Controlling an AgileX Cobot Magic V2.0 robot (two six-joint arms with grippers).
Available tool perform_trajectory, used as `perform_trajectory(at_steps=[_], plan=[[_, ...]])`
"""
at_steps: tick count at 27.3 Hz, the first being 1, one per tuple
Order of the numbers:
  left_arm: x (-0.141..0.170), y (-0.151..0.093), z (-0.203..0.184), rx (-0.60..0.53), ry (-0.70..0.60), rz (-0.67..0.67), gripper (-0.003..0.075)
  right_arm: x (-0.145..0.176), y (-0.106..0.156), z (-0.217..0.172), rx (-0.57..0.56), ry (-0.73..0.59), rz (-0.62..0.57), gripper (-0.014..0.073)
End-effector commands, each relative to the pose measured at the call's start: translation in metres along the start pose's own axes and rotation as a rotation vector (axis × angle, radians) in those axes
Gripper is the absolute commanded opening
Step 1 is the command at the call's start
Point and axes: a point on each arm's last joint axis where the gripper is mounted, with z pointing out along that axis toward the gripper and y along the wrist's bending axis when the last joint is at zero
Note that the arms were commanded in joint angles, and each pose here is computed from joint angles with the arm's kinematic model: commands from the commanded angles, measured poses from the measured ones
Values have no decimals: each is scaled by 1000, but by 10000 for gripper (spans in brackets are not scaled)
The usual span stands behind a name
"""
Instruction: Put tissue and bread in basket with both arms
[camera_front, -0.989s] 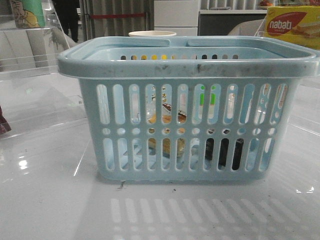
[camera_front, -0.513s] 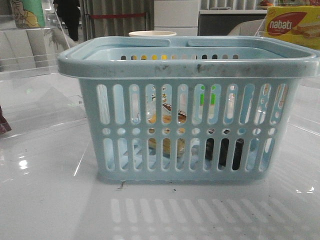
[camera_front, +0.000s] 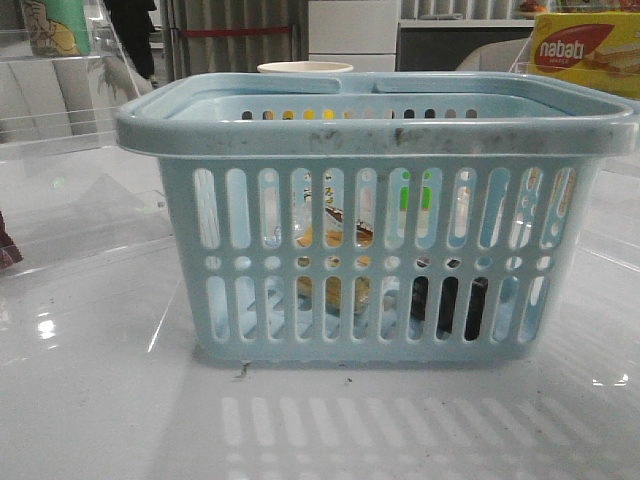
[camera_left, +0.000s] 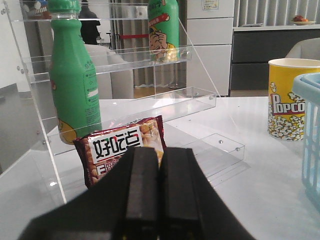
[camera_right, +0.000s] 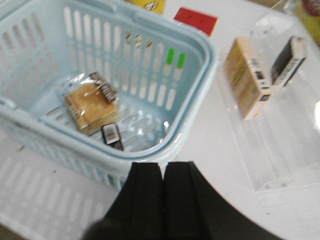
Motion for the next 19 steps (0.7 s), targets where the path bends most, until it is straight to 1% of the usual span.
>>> perform_trajectory(at_steps=[1,6,11,19], plan=[[-9,0,-2,-2,-110,-13,91,-6,-8,-15,89,-222,14,55],[-9,0,-2,-2,-110,-13,91,21,-12,-22,179,-344,28,55],[-9,0,-2,-2,-110,-13,91,52,-12,-25,242,-414,34,55],[-9,0,-2,-2,-110,-13,91,104,-9,-16,291,-430,42,55]])
